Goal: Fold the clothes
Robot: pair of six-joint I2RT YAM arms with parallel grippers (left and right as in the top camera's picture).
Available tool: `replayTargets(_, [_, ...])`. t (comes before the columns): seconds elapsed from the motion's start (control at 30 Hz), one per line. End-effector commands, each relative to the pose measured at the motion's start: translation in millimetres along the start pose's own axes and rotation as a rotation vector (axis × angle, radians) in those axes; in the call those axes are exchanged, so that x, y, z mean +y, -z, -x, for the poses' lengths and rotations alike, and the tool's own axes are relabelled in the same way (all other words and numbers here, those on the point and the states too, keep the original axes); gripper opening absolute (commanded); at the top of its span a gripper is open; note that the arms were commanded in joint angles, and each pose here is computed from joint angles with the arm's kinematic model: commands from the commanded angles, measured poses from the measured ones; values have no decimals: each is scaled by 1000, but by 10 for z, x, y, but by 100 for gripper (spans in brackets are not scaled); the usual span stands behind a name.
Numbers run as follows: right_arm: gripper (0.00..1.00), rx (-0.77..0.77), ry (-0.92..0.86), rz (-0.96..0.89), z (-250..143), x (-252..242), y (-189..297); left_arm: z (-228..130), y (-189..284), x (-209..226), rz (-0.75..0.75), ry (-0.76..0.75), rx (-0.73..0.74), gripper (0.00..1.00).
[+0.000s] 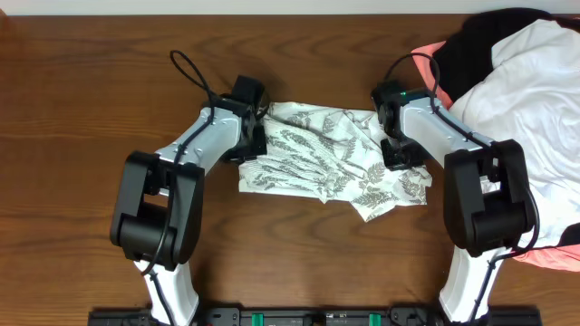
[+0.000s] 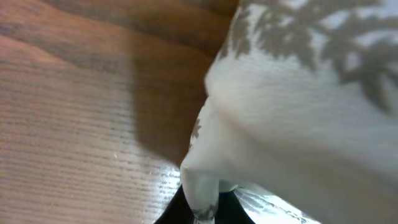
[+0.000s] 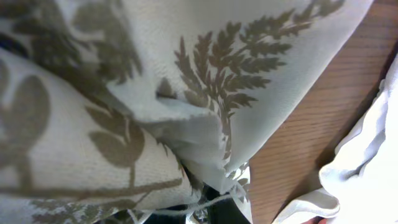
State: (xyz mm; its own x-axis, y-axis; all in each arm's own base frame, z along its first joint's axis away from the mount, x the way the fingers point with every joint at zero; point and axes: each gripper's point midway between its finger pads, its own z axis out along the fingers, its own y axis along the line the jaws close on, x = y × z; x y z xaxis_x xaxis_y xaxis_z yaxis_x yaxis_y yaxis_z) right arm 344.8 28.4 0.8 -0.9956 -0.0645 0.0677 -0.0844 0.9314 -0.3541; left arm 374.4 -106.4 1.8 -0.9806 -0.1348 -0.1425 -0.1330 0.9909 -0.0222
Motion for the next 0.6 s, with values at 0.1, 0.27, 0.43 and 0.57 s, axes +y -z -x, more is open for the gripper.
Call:
replayTargets(0.1, [4,131,14,118,-231,288,-377,58,-94,312,106,22,-28,23])
replayTargets(0.27, [4,131,14,119,-230,289,-377,192,155,262,77,-42,-102,25])
replayTargets(0.43, [4,132,13,126,-233,301,-375,424,515,107,34,-188,-244,25])
replayTargets(0.57, [4,134,13,133,-237,314,-373,581,602,-114,25,-395,-339,40])
